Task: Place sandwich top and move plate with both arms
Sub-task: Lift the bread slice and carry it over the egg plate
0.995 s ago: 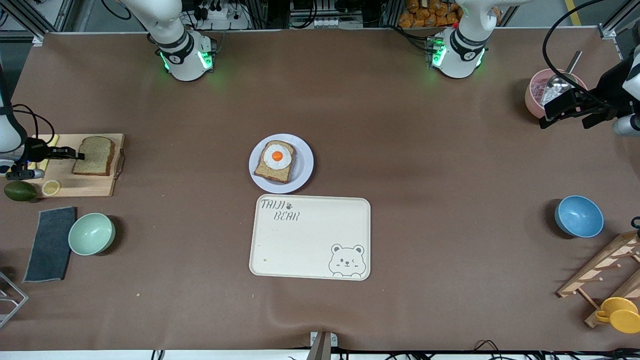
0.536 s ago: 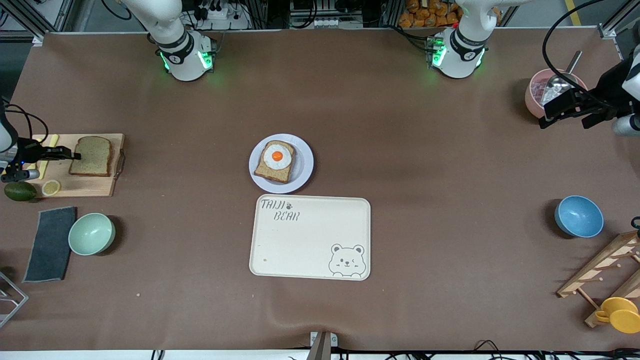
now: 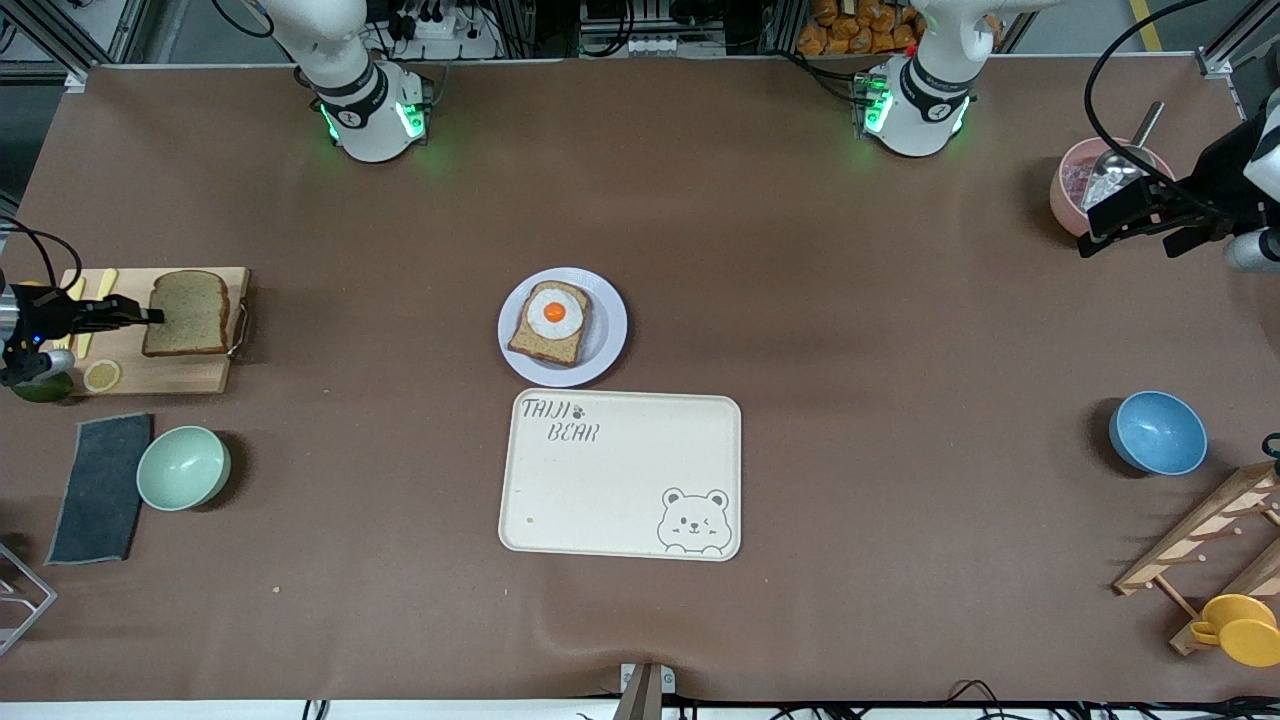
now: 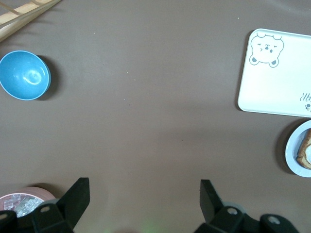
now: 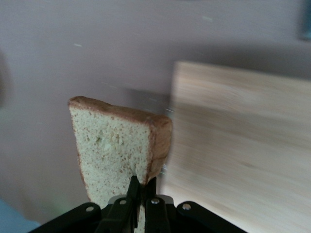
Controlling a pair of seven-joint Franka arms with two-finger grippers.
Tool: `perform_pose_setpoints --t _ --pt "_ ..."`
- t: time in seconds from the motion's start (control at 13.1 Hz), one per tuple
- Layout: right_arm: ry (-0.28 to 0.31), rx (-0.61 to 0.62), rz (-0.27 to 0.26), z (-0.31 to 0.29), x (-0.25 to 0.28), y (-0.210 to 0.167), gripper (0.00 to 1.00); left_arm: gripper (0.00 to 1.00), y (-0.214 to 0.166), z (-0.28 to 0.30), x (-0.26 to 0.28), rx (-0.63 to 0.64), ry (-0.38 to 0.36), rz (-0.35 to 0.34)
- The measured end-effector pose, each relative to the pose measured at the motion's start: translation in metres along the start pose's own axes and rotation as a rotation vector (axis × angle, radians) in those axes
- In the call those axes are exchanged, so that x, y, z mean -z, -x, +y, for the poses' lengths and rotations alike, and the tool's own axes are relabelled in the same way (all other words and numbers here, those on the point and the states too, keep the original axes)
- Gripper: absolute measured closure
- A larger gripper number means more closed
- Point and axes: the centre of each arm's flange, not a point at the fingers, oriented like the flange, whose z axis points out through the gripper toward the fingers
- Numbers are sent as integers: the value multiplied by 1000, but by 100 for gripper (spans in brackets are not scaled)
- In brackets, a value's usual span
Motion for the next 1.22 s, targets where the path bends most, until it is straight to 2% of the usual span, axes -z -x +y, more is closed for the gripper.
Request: perform_pose_setpoints --t 0.23,0.61,0.84,1.07,1.22 --pt "-50 24 0 -69 -19 -56 92 0 0 0 0 0 0 0" --pt "-97 -54 -48 -231 -70 -144 92 0 0 0 0 0 0 0" --pt "-68 -105 -70 -326 -110 -174 92 0 0 1 0 -1 0 -1" --pt "-41 -215 -30 -434 -155 -190 92 0 0 0 0 0 0 -1" --pt "-21 -230 1 -475 -184 -188 92 0 0 0 0 0 0 -1"
